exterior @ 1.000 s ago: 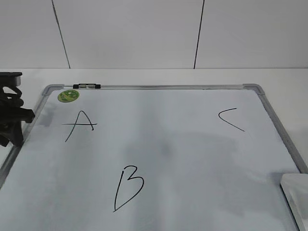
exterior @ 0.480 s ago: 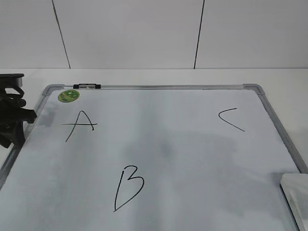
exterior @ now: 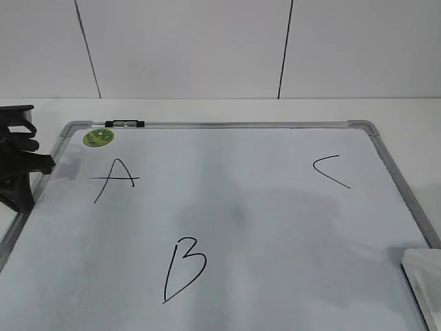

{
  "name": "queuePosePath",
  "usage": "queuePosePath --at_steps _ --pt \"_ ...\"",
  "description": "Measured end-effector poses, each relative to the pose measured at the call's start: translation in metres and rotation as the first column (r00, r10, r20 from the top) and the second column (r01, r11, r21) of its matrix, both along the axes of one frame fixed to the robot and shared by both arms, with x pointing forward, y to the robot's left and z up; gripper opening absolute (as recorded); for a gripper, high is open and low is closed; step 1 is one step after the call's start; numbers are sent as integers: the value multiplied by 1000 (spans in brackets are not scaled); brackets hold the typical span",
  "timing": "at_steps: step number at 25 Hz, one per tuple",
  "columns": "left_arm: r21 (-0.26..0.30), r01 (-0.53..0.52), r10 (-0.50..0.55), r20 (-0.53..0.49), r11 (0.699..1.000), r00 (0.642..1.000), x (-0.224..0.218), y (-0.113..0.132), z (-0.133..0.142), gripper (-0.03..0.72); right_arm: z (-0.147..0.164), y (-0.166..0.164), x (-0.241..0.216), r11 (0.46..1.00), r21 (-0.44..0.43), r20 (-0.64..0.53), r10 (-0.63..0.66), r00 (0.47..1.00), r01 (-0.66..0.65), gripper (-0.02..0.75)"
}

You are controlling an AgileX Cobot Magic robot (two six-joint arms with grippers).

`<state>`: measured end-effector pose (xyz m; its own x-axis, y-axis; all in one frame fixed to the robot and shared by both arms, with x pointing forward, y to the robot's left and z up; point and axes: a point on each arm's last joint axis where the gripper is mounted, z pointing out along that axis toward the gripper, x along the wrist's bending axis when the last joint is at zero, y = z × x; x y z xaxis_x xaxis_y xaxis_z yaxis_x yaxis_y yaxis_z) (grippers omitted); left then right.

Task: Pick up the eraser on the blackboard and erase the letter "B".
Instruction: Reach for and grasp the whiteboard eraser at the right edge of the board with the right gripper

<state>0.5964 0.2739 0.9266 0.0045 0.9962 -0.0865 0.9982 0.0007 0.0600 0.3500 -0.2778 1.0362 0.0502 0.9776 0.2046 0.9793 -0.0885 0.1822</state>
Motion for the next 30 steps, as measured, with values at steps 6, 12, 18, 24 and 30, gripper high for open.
queuePosePath --at_steps 6,12,18,24,30 --pt "0 -2 2 1 1000 1000 0 0 0 19 1 0 6 1000 -1 70 -13 997 14 632" --pt "0 -2 2 1 1000 1000 0 0 0 19 -5 -4 23 999 -53 93 -7 996 12 658" --pt "-1 -3 3 -1 1000 1000 0 0 0 19 -24 -3 48 999 -52 36 -10 999 11 659" --pt "-1 -3 3 -1 1000 1000 0 0 0 19 -47 -1 71 999 -40 -18 2 1000 -2 659" --pt "-1 -3 3 -1 1000 1000 0 0 0 19 -69 -1 85 999 -45 -82 0 997 -3 659"
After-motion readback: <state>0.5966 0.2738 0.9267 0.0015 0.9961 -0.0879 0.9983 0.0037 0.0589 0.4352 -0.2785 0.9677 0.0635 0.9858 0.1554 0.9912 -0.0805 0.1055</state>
